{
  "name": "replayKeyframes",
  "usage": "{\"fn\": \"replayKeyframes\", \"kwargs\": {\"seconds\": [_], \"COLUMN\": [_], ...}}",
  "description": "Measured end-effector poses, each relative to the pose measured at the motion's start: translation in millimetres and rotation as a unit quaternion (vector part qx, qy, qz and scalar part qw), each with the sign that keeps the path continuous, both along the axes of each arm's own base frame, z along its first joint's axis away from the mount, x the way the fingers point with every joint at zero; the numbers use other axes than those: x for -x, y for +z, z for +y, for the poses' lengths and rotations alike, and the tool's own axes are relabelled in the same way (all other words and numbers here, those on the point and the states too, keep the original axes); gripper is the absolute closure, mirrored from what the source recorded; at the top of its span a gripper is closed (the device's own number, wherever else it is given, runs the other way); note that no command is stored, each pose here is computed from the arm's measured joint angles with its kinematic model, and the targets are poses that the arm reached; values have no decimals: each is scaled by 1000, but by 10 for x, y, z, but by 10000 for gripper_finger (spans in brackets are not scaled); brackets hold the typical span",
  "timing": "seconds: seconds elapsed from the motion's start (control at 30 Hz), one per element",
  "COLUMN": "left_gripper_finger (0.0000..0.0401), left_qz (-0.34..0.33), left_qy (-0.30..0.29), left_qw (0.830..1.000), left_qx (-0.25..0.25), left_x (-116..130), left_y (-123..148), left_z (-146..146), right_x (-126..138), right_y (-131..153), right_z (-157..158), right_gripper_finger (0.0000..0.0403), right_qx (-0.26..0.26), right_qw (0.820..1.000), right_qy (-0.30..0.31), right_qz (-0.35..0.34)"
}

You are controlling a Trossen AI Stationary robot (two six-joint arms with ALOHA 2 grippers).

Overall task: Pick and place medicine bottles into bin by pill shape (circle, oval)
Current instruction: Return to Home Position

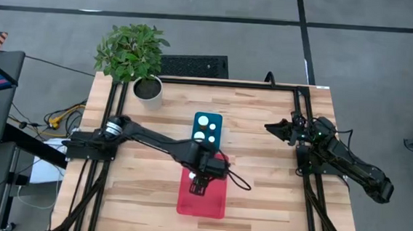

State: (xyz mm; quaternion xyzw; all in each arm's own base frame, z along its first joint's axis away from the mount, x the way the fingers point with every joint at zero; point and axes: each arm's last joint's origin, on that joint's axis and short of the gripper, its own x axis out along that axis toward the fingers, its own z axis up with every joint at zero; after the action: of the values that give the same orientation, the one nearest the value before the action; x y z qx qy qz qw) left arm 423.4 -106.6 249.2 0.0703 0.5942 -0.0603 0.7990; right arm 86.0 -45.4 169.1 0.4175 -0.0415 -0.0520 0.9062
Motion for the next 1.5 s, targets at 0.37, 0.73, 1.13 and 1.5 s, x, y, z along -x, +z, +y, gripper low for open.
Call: {"fn": "replayKeyframes", "kwargs": {"seconds": [0.37,0.73,1.13,1.5], "left_gripper_finger": [190,190,190,190], "left_qz": [-144,-294,-417,-534], "left_qy": [62,304,160,117], "left_qw": [985,901,893,799], "left_qx": [-66,-95,52,252], "left_x": [757,2130,2844,3157], "left_y": [1249,2171,2050,519], "left_z": [241,556,442,492], "right_x": [1,136,338,311], "right_y": [28,616,1089,952], "right_z": [1,126,220,142], "right_gripper_finger": [198,198,198,198], "right_qx": [-32,119,302,350], "right_qw": [999,976,934,929], "right_qy": [2,65,31,33], "right_qz": [-17,-171,-190,-113]}}
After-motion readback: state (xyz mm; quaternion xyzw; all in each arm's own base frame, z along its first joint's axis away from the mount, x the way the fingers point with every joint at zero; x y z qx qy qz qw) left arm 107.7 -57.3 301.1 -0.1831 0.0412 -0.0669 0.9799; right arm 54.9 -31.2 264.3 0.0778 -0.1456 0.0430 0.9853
